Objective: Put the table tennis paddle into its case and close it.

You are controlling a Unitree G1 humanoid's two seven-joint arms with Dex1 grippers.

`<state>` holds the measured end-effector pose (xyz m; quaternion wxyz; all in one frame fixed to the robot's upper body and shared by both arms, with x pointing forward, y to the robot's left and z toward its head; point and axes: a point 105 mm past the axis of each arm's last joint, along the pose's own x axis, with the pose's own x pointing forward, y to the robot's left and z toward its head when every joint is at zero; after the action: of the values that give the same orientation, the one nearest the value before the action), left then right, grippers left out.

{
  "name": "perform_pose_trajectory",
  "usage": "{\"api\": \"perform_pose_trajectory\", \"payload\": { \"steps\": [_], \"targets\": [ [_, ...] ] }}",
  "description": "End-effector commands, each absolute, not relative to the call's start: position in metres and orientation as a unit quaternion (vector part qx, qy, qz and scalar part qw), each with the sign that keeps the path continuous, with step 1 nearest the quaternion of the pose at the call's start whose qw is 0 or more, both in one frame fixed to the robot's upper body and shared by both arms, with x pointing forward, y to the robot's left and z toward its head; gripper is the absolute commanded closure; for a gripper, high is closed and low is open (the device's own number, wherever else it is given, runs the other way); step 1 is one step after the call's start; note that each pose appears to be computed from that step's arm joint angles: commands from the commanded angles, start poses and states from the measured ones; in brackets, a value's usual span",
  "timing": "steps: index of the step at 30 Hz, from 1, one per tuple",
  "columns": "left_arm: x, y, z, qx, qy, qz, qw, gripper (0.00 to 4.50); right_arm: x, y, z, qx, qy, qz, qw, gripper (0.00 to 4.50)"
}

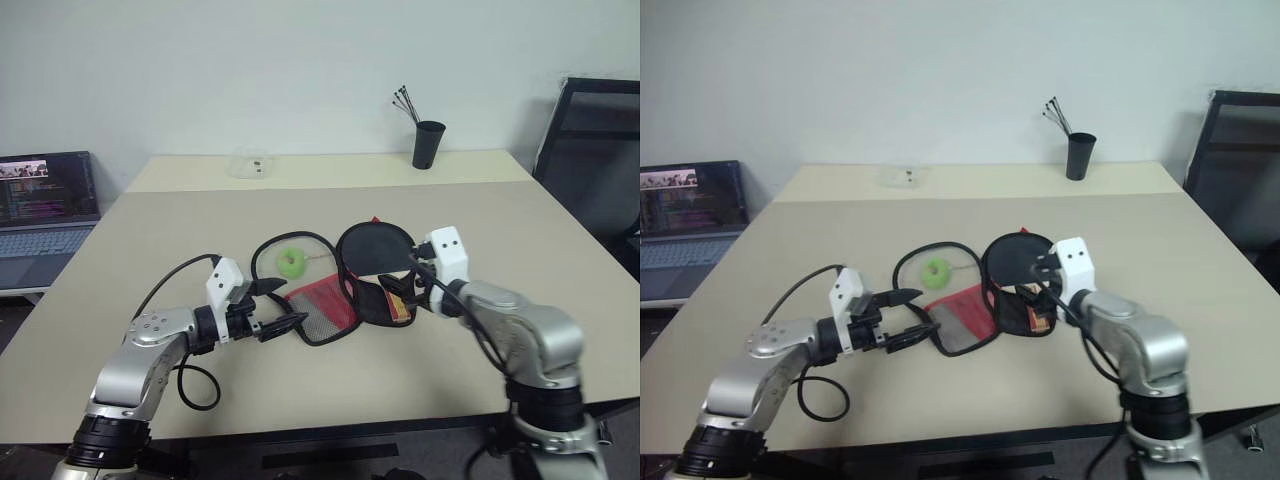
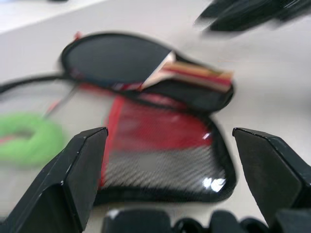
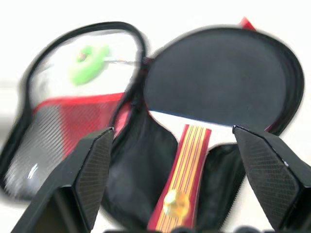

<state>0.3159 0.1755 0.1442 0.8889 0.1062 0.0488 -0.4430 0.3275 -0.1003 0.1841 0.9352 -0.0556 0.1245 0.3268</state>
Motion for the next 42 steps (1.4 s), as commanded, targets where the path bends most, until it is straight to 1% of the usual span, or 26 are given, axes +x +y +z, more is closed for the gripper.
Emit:
{"api": "perform_pose_trajectory", "payload": {
  "steps": [1,3,6,10,13,14,17,22,26,28,30,32,35,37,39,42],
  "targets": [
    [0.318,0.191,0.148,0.126,0.045,-0.424,0.896,0.0,0.303,-0.094,0.211,-0.099,0.066,0.421,0.899,0.24],
    [0.319,0.196,0.142,0.133,0.056,-0.421,0.896,0.0,0.298,-0.096,0.215,-0.109,0.062,0.439,0.89,0.24],
    [0.328,0.206,0.128,0.141,0.076,-0.398,0.903,0.55,0.285,-0.099,0.223,-0.118,0.059,0.485,0.865,0.19],
    [0.34,0.214,0.118,0.161,0.092,-0.371,0.91,1.96,0.284,-0.102,0.221,-0.129,0.063,0.49,0.86,0.19],
    [0.342,0.219,0.115,0.152,0.097,-0.358,0.916,3.0,0.286,-0.105,0.221,-0.129,0.059,0.48,0.865,0.19],
    [0.343,0.22,0.112,0.151,0.101,-0.351,0.919,3.44,0.286,-0.105,0.22,-0.129,0.058,0.479,0.866,0.19],
    [0.348,0.22,0.108,0.152,0.103,-0.342,0.921,4.45,0.286,-0.105,0.219,-0.129,0.057,0.478,0.867,0.19],
    [0.368,0.193,0.11,0.118,0.084,-0.353,0.924,4.45,0.288,-0.104,0.219,-0.13,0.054,0.477,0.867,0.19],
    [0.38,0.165,0.123,0.117,0.057,-0.382,0.915,4.45,0.291,-0.107,0.218,-0.132,0.053,0.472,0.87,0.19],
    [0.387,0.15,0.138,0.127,0.034,-0.399,0.908,4.45,0.292,-0.111,0.219,-0.134,0.052,0.467,0.872,0.19],
    [0.392,0.13,0.16,0.139,0.002,-0.422,0.896,4.45,0.292,-0.116,0.221,-0.135,0.053,0.46,0.876,0.19],
    [0.392,0.108,0.18,0.143,-0.026,-0.45,0.881,4.45,0.292,-0.122,0.221,-0.136,0.056,0.453,0.879,0.19],
    [0.392,0.08,0.194,0.151,-0.042,-0.484,0.861,4.45,0.291,-0.133,0.219,-0.137,0.067,0.438,0.886,0.19],
    [0.393,0.064,0.194,0.154,-0.04,-0.502,0.85,4.45,0.292,-0.141,0.217,-0.137,0.073,0.427,0.891,0.19],
    [0.398,0.046,0.185,0.161,-0.023,-0.512,0.843,4.45,0.294,-0.151,0.216,-0.138,0.08,0.41,0.898,0.19],
    [0.406,0.032,0.173,0.164,-0.005,-0.509,0.845,4.45,0.297,-0.159,0.215,-0.137,0.086,0.392,0.906,0.19]
  ]
}}
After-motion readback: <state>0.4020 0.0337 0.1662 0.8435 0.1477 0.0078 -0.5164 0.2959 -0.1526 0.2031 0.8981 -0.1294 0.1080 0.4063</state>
